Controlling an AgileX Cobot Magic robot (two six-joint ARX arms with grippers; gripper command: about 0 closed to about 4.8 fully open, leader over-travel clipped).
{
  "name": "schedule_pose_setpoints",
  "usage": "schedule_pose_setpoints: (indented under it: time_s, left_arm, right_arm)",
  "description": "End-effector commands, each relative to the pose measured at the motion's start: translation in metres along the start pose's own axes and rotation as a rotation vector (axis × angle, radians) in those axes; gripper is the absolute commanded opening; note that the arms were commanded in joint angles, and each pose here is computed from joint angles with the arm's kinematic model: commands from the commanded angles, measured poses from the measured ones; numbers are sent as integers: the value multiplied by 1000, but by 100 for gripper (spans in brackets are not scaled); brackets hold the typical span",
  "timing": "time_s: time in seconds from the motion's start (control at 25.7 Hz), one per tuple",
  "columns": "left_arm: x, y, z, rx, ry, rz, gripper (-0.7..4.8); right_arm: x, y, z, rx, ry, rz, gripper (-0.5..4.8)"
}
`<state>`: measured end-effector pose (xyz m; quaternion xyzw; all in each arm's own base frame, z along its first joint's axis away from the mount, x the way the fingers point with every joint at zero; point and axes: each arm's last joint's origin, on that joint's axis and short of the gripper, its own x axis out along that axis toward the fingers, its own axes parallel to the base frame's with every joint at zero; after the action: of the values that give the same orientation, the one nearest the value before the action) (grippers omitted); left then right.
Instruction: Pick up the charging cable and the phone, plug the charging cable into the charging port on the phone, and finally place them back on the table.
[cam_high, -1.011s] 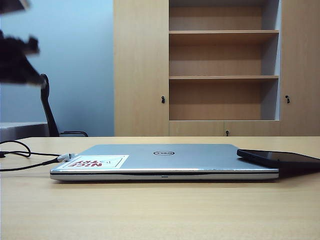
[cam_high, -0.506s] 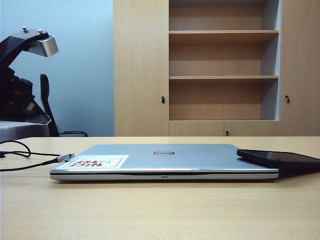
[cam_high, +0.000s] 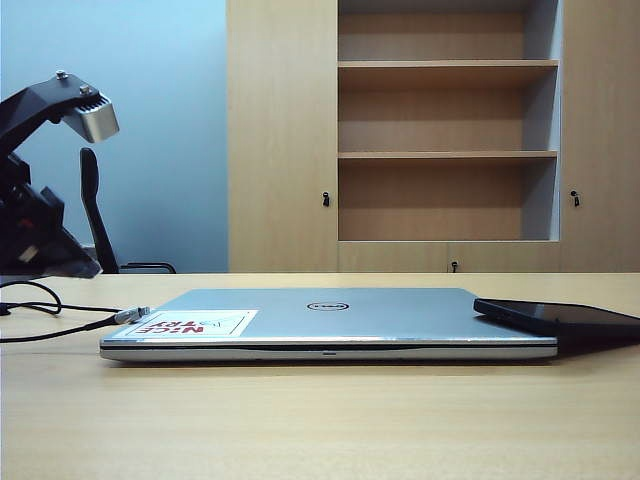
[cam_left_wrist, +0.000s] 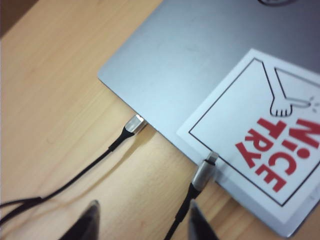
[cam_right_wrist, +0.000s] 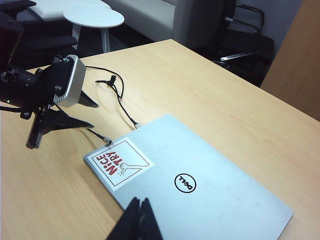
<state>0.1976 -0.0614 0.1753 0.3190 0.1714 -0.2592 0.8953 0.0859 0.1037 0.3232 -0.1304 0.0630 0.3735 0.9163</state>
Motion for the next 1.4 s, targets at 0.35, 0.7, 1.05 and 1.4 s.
schedule_pose_setpoints:
  time_s: [0.35, 0.7, 1.05, 1.4]
  left_arm:
    - [20, -6, -12, 37, 41, -37, 197]
    - [38, -10, -20, 30, 46, -42, 197]
    - [47, -13, -24, 28, 36, -39, 197]
    - [50, -14, -26, -9, 38, -39, 196]
  right_arm:
    - [-2, -1, 4, 3, -28, -5, -2]
    - [-2, -1, 4, 3, -28, -5, -2]
    - [-2, -1, 5, 5, -36, -7, -2]
    - [-2, -1, 5, 5, -35, -10, -2]
